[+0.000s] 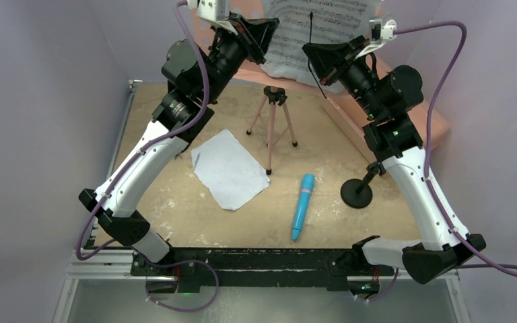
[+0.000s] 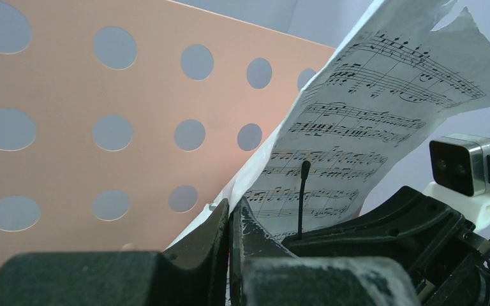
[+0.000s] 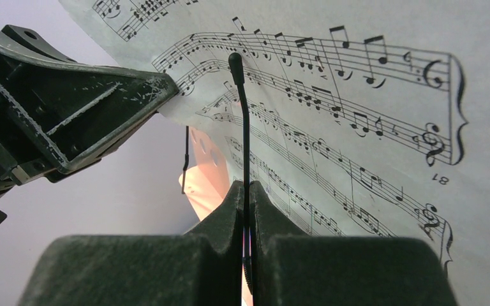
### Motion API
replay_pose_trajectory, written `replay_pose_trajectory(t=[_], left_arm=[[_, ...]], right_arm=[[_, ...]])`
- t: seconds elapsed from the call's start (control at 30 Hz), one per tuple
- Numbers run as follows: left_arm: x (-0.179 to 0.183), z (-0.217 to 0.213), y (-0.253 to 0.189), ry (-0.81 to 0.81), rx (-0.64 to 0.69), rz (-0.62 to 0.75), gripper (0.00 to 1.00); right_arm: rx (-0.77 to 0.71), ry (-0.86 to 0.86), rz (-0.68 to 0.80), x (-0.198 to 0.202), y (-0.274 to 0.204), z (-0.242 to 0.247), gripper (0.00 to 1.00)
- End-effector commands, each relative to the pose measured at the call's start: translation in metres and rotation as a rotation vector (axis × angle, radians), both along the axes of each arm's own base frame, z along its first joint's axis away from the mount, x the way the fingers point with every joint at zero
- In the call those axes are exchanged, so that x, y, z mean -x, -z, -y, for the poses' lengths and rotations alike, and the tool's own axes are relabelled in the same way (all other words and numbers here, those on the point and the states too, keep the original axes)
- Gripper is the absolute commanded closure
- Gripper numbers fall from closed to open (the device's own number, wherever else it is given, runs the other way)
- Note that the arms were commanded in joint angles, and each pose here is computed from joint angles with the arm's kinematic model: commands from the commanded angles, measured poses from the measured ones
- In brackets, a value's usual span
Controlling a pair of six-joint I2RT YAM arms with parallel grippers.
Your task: Set up the instrument practice props
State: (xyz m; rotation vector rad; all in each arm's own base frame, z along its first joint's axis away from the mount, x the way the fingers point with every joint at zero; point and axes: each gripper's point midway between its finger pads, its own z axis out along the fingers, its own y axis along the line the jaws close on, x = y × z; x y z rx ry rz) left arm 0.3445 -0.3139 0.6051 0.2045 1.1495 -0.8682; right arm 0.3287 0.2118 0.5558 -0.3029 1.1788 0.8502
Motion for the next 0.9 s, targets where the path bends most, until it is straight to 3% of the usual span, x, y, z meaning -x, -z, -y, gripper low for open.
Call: replay_pose_trajectory(t=[0.0, 0.43, 0.5, 0.7, 0.87], left_arm=[[0.003, -0.012, -0.016, -0.018, 0.05, 0.003, 1.0], [-0.001, -0.011, -0.011, -0.027, 0.058, -0.026, 0.98], [-0.001, -0.012, -0.011, -0.031, 0.059, -0.024, 0.89], [0.002, -0.018, -0.016, -0.044, 0.07, -0.008, 0.55], [0.004, -0.024, -0.017, -0.061, 0.076, -0.002, 0.39]], right_arm=[[-0.086, -0.019, 0.186, 0.041, -0.064, 0.014, 1.0], [-0.1, -0.007, 0.158, 0.036, -0.061, 0.015, 1.0], [-0.108, 0.004, 0.15, 0.035, -0.061, 0.017, 0.99], [-0.119, 0.017, 0.145, 0.035, -0.063, 0.02, 0.76], [-0.122, 0.017, 0.152, 0.037, -0.065, 0.021, 0.59]])
